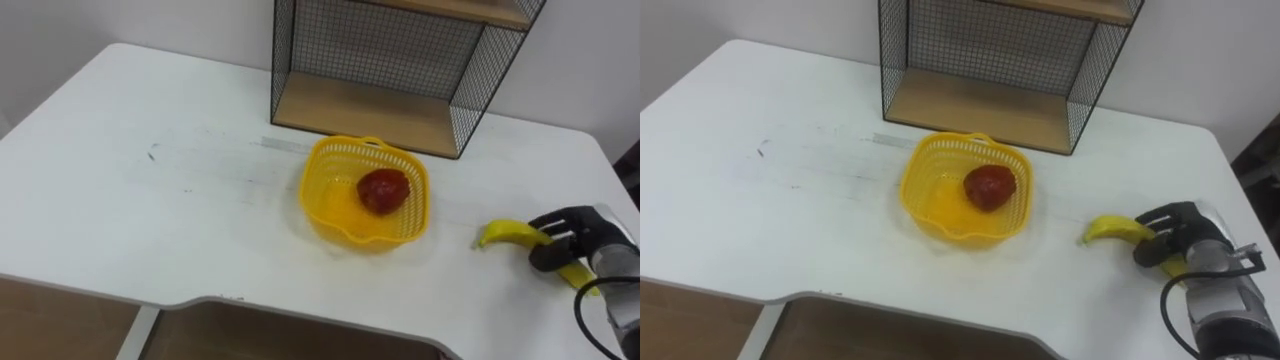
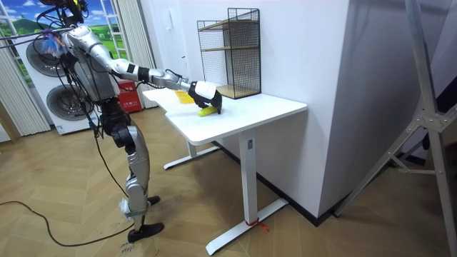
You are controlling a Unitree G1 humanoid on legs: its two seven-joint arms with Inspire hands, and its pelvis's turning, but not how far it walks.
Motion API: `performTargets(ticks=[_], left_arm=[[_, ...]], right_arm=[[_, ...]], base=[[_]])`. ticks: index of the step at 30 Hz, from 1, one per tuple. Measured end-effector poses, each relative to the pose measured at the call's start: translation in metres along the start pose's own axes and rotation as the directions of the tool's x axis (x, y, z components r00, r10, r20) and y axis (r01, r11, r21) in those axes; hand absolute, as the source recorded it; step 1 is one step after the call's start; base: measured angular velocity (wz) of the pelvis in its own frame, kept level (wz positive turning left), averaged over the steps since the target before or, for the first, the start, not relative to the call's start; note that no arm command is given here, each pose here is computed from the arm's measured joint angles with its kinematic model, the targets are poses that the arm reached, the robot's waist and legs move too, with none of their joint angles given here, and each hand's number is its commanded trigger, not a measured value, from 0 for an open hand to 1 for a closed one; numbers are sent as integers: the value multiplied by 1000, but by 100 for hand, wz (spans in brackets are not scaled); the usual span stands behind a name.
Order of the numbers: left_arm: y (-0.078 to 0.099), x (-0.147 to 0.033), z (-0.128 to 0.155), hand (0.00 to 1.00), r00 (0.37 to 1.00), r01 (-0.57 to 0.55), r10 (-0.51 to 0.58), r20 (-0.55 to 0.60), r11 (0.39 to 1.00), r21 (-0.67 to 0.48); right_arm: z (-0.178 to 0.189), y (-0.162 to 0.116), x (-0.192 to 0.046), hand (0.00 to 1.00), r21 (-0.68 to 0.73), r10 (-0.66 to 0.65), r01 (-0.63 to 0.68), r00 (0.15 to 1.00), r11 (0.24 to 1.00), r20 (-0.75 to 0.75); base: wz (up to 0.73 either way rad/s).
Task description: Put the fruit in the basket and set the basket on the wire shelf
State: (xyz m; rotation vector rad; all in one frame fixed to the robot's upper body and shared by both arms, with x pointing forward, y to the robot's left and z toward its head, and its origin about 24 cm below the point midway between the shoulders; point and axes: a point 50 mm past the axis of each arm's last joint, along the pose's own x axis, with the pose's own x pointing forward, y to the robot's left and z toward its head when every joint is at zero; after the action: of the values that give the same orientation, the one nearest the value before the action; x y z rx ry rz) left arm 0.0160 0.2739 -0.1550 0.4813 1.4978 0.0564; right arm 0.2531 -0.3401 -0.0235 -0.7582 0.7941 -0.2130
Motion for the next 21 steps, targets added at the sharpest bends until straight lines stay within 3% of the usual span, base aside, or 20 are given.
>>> performTargets(ticks=[21], left_arm=[[-3,0,-1,0,1000,8,-8,-11,1000,18]], right_arm=[[-8,4,-2,100,10,-14,14,1000,1000,-14]], base=[[2]])
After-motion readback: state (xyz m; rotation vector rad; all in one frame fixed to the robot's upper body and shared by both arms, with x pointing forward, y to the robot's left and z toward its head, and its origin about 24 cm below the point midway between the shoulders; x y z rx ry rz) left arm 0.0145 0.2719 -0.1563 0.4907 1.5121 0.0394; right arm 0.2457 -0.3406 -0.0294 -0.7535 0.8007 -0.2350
